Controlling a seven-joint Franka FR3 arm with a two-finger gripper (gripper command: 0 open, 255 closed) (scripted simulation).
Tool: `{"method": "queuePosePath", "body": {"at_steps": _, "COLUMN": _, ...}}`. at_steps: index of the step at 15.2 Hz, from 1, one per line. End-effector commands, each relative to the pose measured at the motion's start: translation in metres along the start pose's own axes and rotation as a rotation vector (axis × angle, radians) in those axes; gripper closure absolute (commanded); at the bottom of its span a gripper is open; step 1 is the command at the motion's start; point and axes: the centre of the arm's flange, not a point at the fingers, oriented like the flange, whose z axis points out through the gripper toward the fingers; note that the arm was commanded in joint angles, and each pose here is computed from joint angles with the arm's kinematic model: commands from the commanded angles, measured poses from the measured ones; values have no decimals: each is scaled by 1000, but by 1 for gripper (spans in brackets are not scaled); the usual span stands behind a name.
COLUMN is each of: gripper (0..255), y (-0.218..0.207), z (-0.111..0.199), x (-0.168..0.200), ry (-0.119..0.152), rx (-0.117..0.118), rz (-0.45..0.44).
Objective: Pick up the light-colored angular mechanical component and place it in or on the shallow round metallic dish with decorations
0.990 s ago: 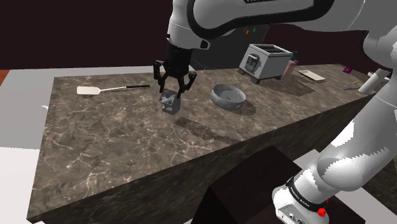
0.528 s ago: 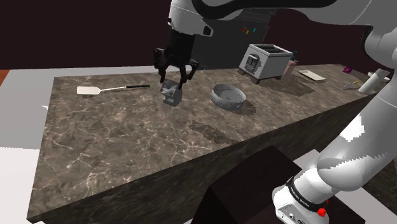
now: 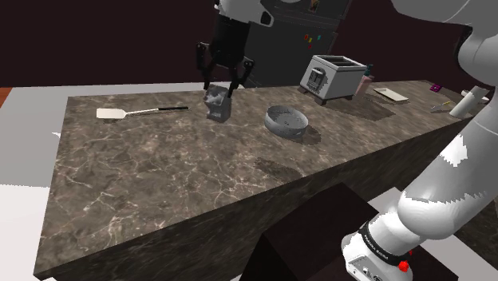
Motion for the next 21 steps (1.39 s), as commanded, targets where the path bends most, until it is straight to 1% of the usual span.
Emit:
{"method": "queuePosePath", "body": {"at_steps": 1, "gripper": 255, "y": 14, "z": -6, "x": 13, "ry": 0, "rx": 0, "rz": 0}}
{"method": "queuePosePath", "body": {"at_steps": 21, "gripper": 255, "y": 190, "z": -69, "x": 199, "ry": 0, "rx": 0, "rz": 0}}
